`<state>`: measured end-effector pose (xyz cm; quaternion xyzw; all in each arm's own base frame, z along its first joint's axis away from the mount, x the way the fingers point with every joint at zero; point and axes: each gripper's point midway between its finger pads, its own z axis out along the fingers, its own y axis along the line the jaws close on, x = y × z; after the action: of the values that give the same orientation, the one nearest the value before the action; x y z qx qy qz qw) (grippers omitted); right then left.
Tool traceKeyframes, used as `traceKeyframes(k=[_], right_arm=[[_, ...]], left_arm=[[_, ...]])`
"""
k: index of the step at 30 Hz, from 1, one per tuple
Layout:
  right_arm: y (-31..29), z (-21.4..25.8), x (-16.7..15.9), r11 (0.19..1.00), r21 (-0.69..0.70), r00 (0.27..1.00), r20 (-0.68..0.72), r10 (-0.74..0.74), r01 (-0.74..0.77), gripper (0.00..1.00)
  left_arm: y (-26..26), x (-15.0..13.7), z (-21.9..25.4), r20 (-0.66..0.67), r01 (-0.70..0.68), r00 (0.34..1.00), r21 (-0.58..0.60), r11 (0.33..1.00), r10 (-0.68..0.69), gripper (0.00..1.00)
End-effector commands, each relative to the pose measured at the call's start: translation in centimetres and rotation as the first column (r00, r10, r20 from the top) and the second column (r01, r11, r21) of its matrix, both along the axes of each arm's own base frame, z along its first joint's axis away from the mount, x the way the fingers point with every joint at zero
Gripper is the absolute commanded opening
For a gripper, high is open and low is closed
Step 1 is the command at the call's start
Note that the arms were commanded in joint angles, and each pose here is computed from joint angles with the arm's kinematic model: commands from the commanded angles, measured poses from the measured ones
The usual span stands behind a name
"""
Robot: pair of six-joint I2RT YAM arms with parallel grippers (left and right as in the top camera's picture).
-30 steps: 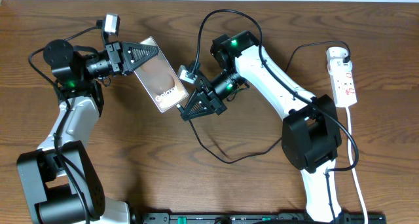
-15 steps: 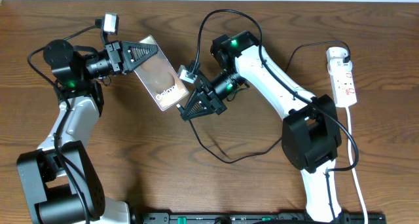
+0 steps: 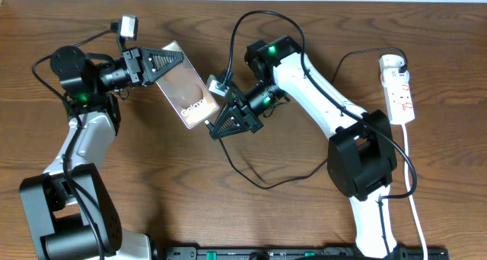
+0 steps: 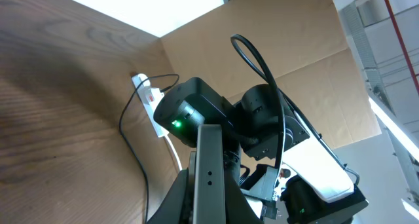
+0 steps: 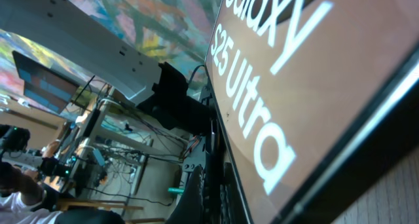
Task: Plug charger to phone and switch on socket
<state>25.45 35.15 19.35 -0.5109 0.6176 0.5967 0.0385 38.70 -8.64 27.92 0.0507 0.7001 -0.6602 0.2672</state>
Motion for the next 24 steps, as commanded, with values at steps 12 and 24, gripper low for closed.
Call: traceKeyframes(k=[12,24], right_arm=[[0.1,0.7,0.2,0.999,0.034,1.0,-0.016,-0.015,0.015,0.02],[0.2,0.7,0.4,0.999,0.029,1.0,-0.022,-0.021,0.022,0.02]], left_arm=[[-0.5,-0.3,1.2,0.024,0.006,1.0,0.002,1.0,-0.006,0.07],[-1.6,-0.6,1.2,0.035,0.034,0.999,0.006,0.999,-0.035,0.07]])
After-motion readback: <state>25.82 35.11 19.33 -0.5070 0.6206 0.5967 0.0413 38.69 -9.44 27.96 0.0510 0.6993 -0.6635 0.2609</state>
